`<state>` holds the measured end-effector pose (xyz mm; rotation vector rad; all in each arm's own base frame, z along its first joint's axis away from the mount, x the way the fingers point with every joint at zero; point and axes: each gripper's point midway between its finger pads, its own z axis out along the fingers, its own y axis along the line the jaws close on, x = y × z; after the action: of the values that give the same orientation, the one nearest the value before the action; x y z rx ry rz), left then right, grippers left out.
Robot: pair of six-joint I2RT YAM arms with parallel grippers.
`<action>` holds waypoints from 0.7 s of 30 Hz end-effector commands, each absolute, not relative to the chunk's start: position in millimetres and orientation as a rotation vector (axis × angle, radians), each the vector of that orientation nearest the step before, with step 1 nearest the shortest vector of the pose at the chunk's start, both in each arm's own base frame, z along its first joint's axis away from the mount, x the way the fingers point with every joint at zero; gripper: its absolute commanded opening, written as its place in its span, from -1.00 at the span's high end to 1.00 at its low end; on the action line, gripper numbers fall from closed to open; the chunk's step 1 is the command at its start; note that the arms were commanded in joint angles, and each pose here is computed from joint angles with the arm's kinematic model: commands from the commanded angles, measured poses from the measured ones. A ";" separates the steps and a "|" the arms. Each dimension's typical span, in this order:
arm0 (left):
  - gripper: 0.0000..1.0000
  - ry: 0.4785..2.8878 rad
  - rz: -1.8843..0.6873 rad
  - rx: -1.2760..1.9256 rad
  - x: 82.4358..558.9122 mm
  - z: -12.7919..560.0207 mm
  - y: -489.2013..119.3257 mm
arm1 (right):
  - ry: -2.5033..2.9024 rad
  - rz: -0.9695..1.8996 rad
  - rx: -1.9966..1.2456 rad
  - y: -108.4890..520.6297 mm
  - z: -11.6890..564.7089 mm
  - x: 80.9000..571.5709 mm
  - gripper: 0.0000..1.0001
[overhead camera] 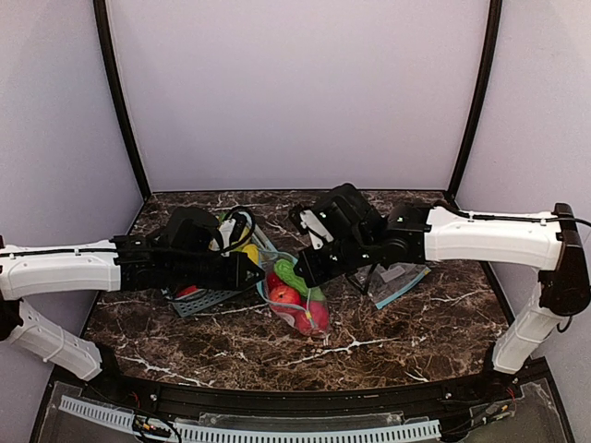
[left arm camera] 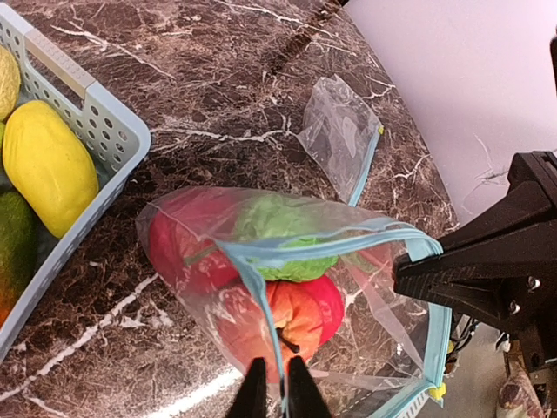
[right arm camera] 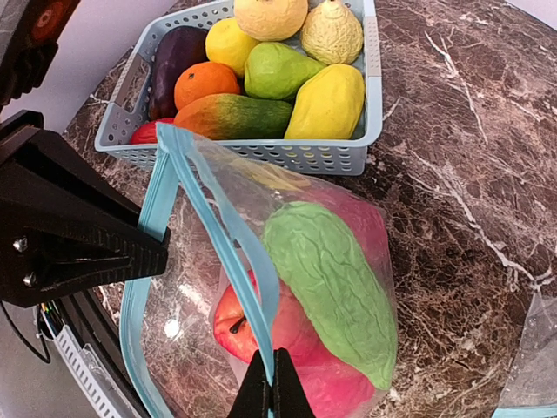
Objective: Place the food in the zip-top bag and seal the zipper
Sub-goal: Pass from the left arm to the right
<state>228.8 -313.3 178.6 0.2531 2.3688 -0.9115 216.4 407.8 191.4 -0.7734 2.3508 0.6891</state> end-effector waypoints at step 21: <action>-0.65 2.471 -0.784 0.113 259.7 158.6 -193.3 | 2.321 0.647 -0.668 403.7 200.4 227.2 1.00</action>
<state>271.3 -210.3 198.2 0.1219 2.3443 -0.7770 227.8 398.4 193.1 -0.6824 2.3489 0.6189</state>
